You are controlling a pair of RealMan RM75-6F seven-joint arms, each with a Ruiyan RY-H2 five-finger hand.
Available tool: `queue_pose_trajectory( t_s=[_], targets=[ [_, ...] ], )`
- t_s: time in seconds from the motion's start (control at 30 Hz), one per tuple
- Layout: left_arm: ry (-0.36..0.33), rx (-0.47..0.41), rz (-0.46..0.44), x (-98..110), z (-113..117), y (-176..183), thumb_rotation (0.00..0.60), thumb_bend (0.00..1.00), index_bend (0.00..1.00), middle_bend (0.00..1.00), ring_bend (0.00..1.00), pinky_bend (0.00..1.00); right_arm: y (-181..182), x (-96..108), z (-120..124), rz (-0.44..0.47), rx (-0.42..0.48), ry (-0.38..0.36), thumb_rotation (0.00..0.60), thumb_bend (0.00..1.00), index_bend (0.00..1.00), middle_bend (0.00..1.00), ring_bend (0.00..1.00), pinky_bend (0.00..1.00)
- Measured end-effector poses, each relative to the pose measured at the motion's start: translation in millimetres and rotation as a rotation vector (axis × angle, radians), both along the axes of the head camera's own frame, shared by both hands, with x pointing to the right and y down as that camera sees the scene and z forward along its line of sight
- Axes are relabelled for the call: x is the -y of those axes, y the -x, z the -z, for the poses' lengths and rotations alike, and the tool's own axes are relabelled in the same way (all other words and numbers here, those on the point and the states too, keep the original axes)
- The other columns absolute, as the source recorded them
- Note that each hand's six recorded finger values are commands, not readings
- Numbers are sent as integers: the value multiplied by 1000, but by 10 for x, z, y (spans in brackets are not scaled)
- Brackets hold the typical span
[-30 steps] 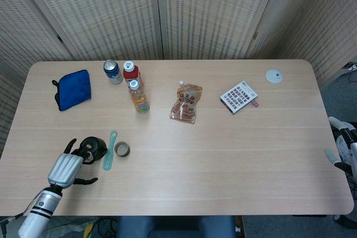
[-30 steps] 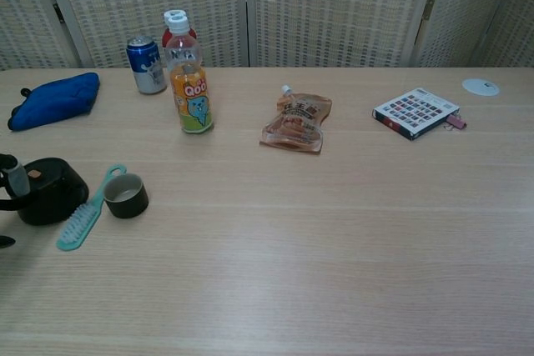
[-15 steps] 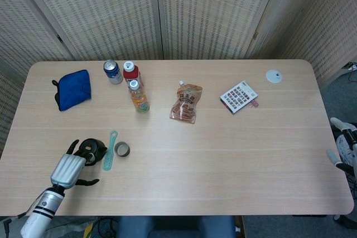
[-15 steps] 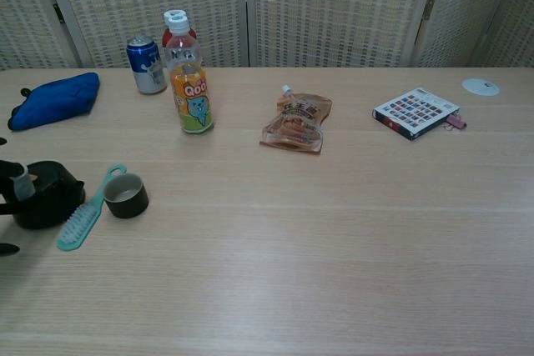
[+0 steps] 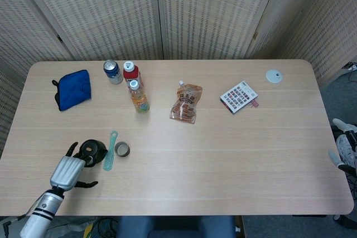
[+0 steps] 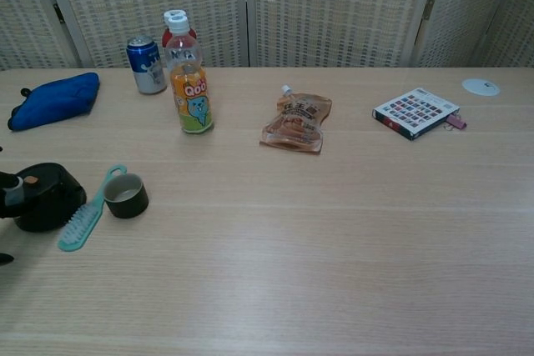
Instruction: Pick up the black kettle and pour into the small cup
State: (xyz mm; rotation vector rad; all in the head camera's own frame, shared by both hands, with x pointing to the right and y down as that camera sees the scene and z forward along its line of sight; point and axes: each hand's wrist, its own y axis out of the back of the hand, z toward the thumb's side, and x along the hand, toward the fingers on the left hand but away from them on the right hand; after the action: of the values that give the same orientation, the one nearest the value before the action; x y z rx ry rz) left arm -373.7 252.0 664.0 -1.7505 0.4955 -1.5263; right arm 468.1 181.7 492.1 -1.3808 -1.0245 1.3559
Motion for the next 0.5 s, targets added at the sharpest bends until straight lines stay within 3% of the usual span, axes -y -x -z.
queue_pose_trajectory(
  t_s=[0.5],
  targets=[
    [41, 9, 7, -71, -90, 33, 354, 18, 516, 517, 441, 0, -31, -16, -17, -12, -4, 4, 600, 187, 231, 317, 238, 268]
  ],
)
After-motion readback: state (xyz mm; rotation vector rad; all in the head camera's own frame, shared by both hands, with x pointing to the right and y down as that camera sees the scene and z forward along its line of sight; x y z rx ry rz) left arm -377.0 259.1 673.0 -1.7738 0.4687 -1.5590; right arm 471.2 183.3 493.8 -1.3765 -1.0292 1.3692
